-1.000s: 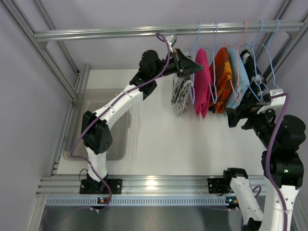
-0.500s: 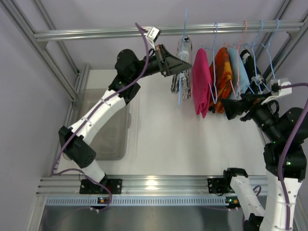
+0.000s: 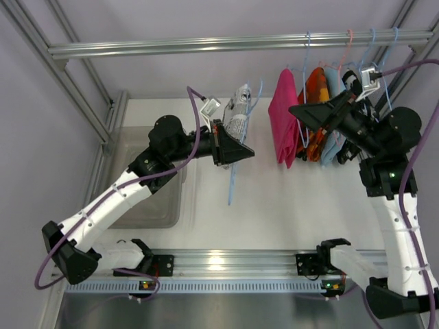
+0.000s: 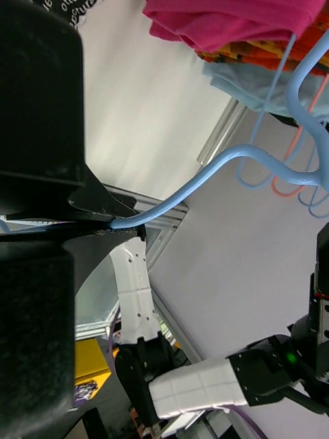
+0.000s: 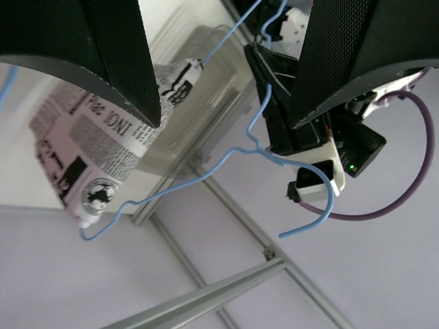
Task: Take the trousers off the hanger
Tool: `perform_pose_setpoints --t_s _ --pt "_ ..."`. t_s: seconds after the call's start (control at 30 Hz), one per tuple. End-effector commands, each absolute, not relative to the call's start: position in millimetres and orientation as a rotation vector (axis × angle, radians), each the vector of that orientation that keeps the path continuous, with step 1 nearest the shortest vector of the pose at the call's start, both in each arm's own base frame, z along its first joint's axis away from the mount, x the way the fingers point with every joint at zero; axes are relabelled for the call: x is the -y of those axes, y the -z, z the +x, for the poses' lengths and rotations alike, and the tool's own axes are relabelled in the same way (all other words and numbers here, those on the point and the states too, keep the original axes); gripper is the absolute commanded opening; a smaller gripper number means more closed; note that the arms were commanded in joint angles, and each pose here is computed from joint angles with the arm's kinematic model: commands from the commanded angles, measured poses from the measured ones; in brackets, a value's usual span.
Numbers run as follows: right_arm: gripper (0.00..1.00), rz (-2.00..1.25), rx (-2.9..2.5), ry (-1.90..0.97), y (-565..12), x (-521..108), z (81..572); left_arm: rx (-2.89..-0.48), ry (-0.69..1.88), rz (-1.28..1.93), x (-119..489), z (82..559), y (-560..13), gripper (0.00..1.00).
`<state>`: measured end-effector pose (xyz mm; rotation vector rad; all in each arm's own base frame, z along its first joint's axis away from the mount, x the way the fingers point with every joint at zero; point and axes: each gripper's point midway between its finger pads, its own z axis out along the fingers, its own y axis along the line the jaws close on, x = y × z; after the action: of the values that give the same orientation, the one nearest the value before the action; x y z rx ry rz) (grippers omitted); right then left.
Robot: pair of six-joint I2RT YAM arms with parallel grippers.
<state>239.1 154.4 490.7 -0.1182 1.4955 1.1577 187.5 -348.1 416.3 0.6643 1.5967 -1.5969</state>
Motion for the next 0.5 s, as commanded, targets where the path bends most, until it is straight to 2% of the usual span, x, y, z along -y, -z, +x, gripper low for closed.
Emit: perform_pose_setpoints --t_s 0.0,0.23,0.47 --pt "0.73 -0.194 -1.426 -1.294 -516.1 -179.6 233.0 -1.269 1.419 0.717 329.0 187.3 -470.8 0.00" --pt "0.75 -0.315 -1.505 -1.492 -494.6 -239.9 220.9 -1.325 1.391 0.620 327.1 201.7 -468.9 0.00" --pt "0.73 -0.323 -1.542 -1.626 -470.8 -270.2 222.2 -1.361 1.424 0.585 328.1 201.6 -471.3 0.00"
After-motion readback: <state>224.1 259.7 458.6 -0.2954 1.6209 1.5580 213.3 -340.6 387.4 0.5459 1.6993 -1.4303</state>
